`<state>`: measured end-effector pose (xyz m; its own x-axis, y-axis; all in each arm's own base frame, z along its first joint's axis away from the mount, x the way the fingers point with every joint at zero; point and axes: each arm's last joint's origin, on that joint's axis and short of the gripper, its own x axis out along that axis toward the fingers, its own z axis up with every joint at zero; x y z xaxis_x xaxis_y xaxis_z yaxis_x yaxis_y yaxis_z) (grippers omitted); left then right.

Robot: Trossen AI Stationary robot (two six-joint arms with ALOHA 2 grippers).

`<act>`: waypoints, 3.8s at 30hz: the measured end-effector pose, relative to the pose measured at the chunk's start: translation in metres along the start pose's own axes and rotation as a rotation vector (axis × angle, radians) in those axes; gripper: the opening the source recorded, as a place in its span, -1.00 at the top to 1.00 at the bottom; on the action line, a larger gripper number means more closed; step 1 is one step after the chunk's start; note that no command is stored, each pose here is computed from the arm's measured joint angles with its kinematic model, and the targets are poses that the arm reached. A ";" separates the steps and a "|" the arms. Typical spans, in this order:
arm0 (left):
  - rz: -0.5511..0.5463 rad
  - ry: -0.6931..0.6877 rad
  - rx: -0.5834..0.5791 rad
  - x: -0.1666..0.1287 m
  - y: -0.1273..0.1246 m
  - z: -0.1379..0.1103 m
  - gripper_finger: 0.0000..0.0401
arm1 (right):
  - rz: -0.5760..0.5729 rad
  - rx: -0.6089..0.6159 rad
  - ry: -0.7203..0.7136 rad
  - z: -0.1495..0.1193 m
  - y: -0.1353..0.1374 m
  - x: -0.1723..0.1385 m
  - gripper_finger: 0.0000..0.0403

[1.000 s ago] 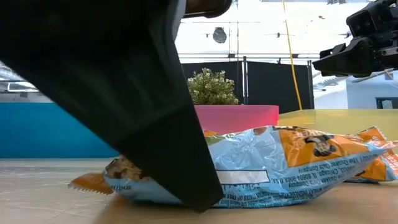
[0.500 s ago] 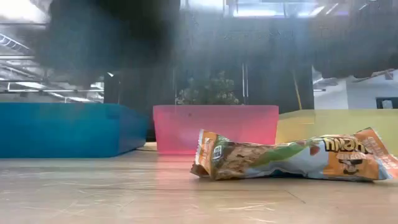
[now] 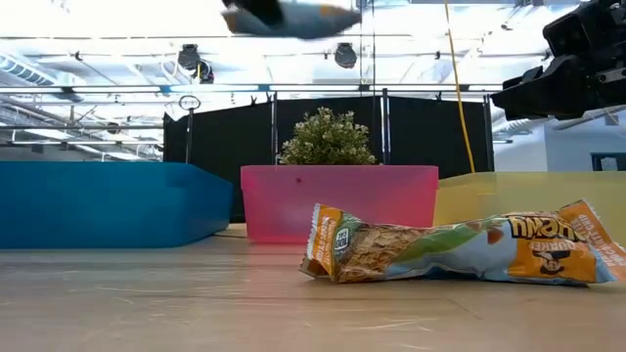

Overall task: Pick and place Granola Bars by type
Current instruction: Put the yellow granola bar into the red bin

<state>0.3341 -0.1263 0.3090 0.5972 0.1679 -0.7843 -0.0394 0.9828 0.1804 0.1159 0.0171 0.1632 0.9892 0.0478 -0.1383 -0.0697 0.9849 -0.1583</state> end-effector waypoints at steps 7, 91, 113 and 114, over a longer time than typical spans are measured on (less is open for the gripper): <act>0.019 0.134 0.076 0.067 0.076 0.008 0.73 | -0.007 0.006 -0.044 0.004 -0.001 0.000 1.00; 0.316 -0.815 -0.305 0.001 0.129 -0.274 0.74 | -0.138 -0.124 0.221 0.073 0.013 0.058 1.00; 0.244 -0.772 -0.238 0.005 0.126 -0.276 0.82 | 0.206 0.030 0.718 0.122 0.151 0.207 -0.16; 0.243 -0.772 -0.240 0.005 0.126 -0.276 0.82 | 0.193 0.063 0.739 0.117 0.153 0.209 -0.20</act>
<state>0.1105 0.0191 0.1641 0.9267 0.3627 -0.0982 -0.3545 0.9305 0.0921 0.3266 0.1972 0.2247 0.6156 0.1178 -0.7792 -0.2032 0.9791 -0.0124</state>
